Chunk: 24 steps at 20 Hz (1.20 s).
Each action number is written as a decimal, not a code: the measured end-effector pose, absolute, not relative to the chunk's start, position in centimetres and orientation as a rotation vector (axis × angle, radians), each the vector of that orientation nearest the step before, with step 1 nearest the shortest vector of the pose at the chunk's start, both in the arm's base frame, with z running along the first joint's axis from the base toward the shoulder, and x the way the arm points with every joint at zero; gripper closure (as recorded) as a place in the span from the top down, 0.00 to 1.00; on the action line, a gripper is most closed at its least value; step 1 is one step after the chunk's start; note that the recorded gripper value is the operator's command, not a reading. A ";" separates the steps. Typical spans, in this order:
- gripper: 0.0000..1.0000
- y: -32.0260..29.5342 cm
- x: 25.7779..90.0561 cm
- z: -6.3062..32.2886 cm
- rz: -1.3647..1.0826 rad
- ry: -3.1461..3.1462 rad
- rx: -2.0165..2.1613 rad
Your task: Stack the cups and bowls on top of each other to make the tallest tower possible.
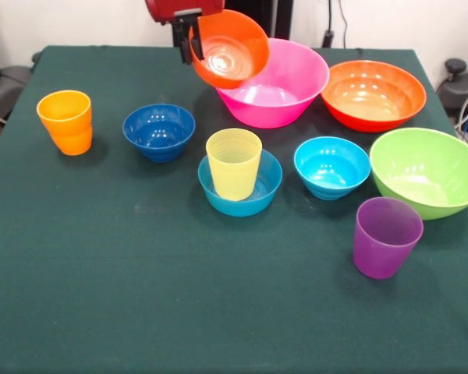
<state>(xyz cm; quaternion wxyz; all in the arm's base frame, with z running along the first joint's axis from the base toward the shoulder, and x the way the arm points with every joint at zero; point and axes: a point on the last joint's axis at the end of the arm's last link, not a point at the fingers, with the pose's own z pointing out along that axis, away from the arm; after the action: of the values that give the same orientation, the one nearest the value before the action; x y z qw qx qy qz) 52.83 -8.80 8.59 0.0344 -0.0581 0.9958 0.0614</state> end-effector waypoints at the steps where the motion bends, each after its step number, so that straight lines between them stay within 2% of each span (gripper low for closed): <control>1: 0.00 -8.7 52.9 8.6 0.193 3.063 -0.173; 14: 0.00 -8.1 54.1 9.9 0.210 3.075 -0.099; 24: 0.00 -6.2 57.7 11.4 0.177 3.074 -0.118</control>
<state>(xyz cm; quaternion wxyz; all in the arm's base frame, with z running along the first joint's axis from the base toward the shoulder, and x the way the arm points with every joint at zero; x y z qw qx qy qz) 57.74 -6.15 11.36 0.0301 -0.0383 0.9972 0.0574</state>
